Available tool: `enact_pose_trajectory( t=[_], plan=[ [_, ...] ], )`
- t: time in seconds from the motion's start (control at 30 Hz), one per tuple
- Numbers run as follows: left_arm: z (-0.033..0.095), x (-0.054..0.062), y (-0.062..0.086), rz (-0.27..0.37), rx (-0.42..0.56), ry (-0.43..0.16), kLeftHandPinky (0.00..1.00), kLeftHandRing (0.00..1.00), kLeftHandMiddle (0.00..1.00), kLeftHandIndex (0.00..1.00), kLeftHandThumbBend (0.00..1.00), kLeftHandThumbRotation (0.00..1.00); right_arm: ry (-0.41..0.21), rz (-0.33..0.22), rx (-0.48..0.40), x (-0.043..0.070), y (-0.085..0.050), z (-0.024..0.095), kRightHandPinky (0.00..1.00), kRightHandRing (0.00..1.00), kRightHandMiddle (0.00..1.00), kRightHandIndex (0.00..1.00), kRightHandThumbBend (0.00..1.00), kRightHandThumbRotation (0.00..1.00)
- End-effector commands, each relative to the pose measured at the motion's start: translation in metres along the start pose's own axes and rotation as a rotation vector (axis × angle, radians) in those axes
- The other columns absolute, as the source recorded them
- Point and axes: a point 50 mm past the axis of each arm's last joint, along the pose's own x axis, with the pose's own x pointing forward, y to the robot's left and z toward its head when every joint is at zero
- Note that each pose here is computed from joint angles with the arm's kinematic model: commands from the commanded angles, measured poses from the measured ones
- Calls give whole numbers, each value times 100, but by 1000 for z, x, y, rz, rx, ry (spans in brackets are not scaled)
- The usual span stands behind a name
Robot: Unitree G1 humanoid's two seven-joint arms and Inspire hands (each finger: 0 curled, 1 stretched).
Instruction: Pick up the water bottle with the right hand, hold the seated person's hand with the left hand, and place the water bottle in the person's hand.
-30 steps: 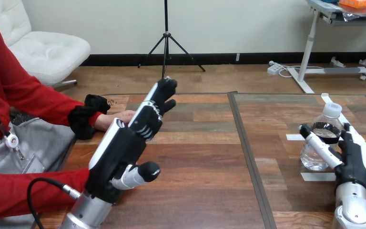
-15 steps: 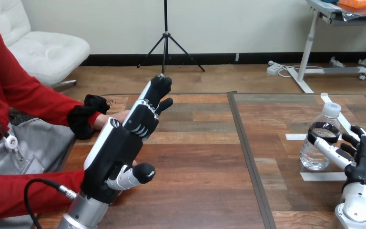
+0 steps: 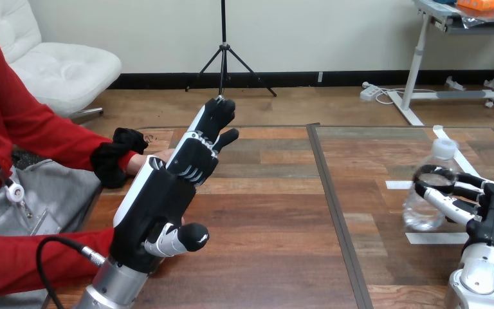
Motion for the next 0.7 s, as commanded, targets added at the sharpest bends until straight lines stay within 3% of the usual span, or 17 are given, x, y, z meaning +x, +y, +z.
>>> enact_pose_trajectory(
  t=[0.0,0.67],
  plan=[
    [8,17,1,6,-4,-94,95,100,100,100,100,75,-52,12,77,9,16,31,37,40,40,35,89,0],
    [11,28,-9,10,-42,-171,92,100,100,100,99,75,-5,-27,158,10,7,25,31,35,36,30,84,0]
  ],
)
